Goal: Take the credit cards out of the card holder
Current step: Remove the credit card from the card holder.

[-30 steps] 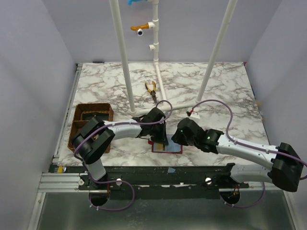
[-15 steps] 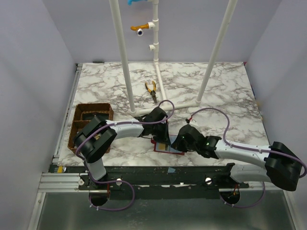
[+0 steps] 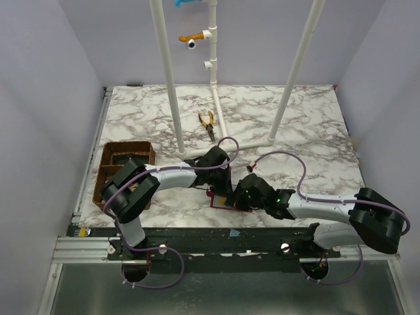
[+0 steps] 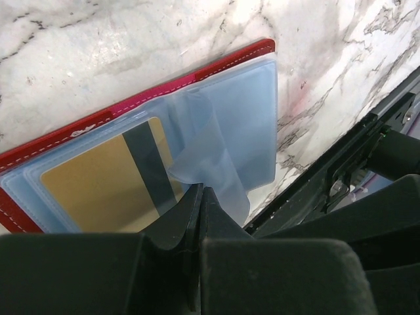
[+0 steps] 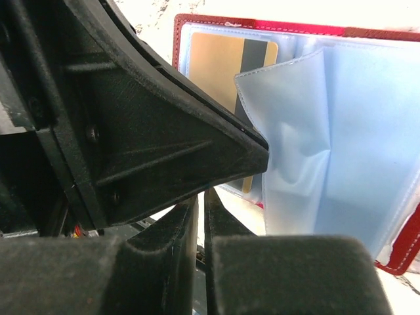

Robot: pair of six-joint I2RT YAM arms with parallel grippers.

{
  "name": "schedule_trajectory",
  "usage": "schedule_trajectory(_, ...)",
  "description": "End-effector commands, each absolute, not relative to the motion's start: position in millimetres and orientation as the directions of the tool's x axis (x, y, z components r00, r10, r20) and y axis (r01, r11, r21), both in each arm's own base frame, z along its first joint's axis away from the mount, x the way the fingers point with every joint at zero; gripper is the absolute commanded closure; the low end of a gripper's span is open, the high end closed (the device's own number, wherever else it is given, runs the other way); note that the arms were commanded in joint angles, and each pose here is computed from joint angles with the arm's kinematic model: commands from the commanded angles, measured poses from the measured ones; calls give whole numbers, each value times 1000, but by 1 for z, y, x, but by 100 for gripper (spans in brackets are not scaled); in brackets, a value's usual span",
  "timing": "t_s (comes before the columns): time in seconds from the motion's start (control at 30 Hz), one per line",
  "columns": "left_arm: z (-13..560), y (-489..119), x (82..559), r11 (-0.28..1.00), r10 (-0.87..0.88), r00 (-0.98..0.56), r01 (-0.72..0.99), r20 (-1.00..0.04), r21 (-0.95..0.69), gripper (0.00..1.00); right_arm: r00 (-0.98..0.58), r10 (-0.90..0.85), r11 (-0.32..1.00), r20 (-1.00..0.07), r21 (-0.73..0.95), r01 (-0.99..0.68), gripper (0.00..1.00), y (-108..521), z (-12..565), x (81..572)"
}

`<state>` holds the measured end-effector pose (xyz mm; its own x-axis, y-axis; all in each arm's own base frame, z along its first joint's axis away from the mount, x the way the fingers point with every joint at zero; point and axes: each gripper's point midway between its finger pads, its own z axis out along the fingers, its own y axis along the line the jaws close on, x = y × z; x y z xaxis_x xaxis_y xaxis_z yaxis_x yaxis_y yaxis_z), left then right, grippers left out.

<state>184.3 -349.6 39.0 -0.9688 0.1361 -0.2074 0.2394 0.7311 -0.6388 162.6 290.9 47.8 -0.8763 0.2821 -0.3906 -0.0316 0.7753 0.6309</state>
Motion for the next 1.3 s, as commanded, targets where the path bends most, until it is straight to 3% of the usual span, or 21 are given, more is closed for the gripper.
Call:
schedule_trajectory(0.0,59,-363,185,681,149,-962,268,-229,-682,100,-870,306,775,-386,632,-7,89,291,40,162)
schedule_trajectory(0.73,102,-351,188,683,114,-941,307,-319,-663,100,-761,439,853,-477,487,187,92,230,32,176)
schedule_trajectory(0.87,98,-334,193,742,92,-933,298,-348,-601,100,-760,445,851,-474,487,195,89,227,28,175)
schedule_trajectory(1.07,82,-317,191,789,101,-930,291,-353,-541,100,-759,452,813,-467,566,136,74,234,36,175)
schedule_trajectory(1.27,63,-302,194,827,97,-932,270,-349,-492,100,-765,451,756,-460,652,55,70,247,59,180)
